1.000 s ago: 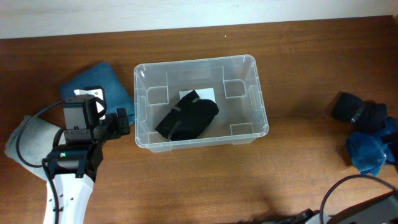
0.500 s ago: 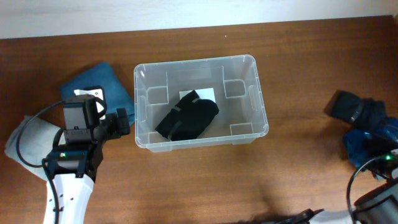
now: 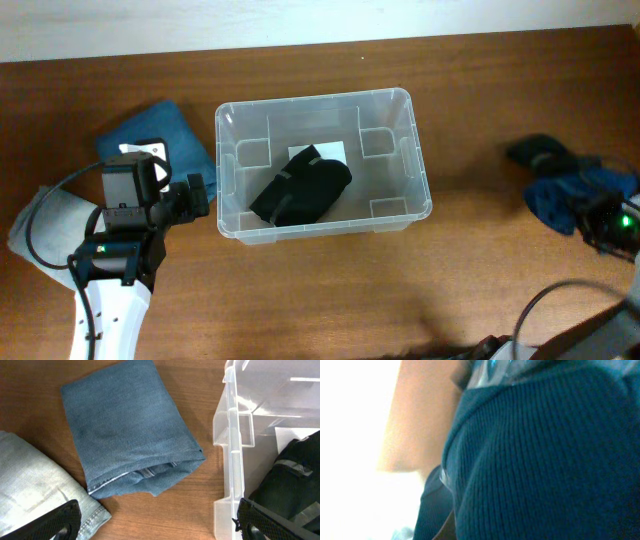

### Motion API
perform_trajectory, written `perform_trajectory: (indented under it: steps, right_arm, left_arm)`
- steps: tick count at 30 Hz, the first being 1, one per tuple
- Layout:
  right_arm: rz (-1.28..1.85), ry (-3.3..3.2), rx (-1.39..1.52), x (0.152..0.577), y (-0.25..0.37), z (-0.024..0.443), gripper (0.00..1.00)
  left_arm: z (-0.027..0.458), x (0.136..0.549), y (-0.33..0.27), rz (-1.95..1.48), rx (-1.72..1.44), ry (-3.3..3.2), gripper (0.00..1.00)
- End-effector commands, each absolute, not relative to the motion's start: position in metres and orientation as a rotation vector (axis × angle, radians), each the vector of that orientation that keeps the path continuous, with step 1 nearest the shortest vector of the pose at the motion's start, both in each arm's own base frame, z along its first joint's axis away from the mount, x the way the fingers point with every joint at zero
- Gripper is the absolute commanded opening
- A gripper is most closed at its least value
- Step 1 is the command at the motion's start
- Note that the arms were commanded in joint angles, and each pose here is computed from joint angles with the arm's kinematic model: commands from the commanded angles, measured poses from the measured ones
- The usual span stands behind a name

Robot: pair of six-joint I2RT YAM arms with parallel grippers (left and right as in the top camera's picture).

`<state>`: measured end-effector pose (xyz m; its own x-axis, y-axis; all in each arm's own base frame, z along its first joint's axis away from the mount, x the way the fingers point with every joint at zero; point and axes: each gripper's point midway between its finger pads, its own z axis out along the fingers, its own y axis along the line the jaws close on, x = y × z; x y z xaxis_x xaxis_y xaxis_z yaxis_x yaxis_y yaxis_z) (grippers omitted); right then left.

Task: Pack container
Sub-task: 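Grasp the dark-teal folded garment with the right gripper, then place the teal garment into the bin's right half, release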

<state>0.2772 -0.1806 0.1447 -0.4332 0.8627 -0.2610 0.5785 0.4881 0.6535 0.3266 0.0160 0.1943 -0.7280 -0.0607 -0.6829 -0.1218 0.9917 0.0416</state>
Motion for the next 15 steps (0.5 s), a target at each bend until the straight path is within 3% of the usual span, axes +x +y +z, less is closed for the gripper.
perform_trajectory:
  steps: [1,4,6,15]
  right_arm:
    - [0.679,2.144,0.669,0.312,-0.106,0.252,0.04]
    - [0.701,2.172,0.351,0.326,-0.031,0.286,0.04]
    - [0.714,2.218,0.214,0.330,0.009,0.284,0.04]
    - [0.605,2.559,-0.209,0.345,0.119,0.187,0.04]
  left_arm:
    - [0.204,0.331,0.017,0.113,-0.140,2.363,0.99]
    - [0.204,0.331,0.017,0.113,-0.140,2.364,0.99]
    - [0.203,0.331,0.017,0.113,-0.139,2.364,0.99]
    - [0.203,0.331,0.017,0.113,-0.139,2.364,0.99]
